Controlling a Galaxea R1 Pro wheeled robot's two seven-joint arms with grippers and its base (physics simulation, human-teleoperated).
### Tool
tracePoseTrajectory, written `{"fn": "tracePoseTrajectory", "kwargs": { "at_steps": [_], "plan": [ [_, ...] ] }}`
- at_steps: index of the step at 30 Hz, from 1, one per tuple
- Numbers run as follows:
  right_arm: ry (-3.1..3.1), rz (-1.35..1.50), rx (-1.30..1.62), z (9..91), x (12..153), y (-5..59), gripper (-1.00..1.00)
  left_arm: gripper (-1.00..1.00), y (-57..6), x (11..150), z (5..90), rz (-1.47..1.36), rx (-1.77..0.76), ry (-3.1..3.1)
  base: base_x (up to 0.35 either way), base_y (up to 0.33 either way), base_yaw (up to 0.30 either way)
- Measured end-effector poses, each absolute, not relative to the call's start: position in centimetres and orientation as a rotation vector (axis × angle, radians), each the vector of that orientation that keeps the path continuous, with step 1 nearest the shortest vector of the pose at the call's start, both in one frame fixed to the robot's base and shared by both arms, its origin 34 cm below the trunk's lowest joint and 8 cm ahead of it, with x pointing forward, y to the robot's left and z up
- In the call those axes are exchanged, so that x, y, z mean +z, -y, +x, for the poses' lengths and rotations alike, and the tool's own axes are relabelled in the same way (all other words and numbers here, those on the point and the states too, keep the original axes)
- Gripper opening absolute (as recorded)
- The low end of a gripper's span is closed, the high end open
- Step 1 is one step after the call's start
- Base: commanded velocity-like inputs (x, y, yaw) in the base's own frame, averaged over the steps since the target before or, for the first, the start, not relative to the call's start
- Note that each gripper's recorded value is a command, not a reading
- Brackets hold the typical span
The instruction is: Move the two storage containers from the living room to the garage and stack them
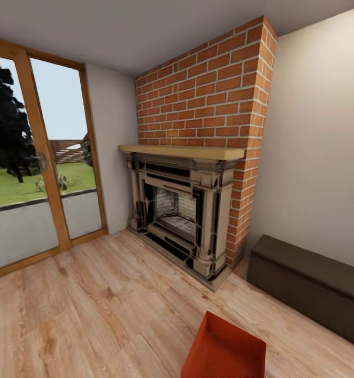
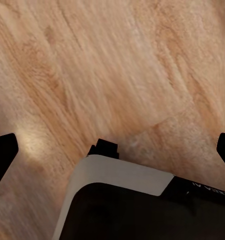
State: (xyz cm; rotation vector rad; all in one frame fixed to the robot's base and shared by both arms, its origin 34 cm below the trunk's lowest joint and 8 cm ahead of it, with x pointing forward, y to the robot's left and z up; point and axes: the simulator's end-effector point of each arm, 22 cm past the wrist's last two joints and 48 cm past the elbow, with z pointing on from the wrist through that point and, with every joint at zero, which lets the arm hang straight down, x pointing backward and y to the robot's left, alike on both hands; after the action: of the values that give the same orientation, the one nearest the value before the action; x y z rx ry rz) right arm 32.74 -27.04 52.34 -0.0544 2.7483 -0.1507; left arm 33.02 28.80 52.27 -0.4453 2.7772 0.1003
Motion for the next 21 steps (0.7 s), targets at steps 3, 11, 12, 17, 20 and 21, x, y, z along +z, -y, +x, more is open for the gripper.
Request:
{"fn": "tracePoseTrajectory", "kwargs": {
  "at_steps": [3, 11, 12, 17, 20, 21],
  "plan": [
    [-2.748, -0.054, -0.151, 32.75, 52.34, 27.05, 1.0, 1.0, -28.79, 52.27, 33.03, -0.447, 0.1, -2.777, 0.0, 0.0, -0.286],
    [-2.748, -0.053, -0.152, 32.74, 52.34, 27.12, 1.0, 1.0, -28.8, 52.3, 33.11, -0.454, 0.1, -2.774, 0.0, 0.0, -0.286],
    [-2.748, -0.053, -0.152, 32.74, 52.34, 27.13, 1.0, 1.0, -28.81, 52.31, 33.12, -0.455, 0.101, -2.774, 0.0, 0.0, -0.286],
    [-2.748, -0.052, -0.152, 32.74, 52.34, 27.14, 1.0, 1.0, -28.82, 52.31, 33.14, -0.457, 0.101, -2.773, 0.0, 0.0, -0.286],
    [-2.749, -0.052, -0.153, 32.73, 52.33, 27.22, 1.0, 1.0, -28.81, 52.32, 33.15, -0.457, 0.1, -2.773, 0.0, 0.0, -0.286],
    [-2.749, -0.052, -0.153, 32.73, 52.33, 27.22, 1.0, 1.0, -28.81, 52.32, 33.15, -0.457, 0.1, -2.773, 0.017, 0.0, -0.286]
  ]
}}
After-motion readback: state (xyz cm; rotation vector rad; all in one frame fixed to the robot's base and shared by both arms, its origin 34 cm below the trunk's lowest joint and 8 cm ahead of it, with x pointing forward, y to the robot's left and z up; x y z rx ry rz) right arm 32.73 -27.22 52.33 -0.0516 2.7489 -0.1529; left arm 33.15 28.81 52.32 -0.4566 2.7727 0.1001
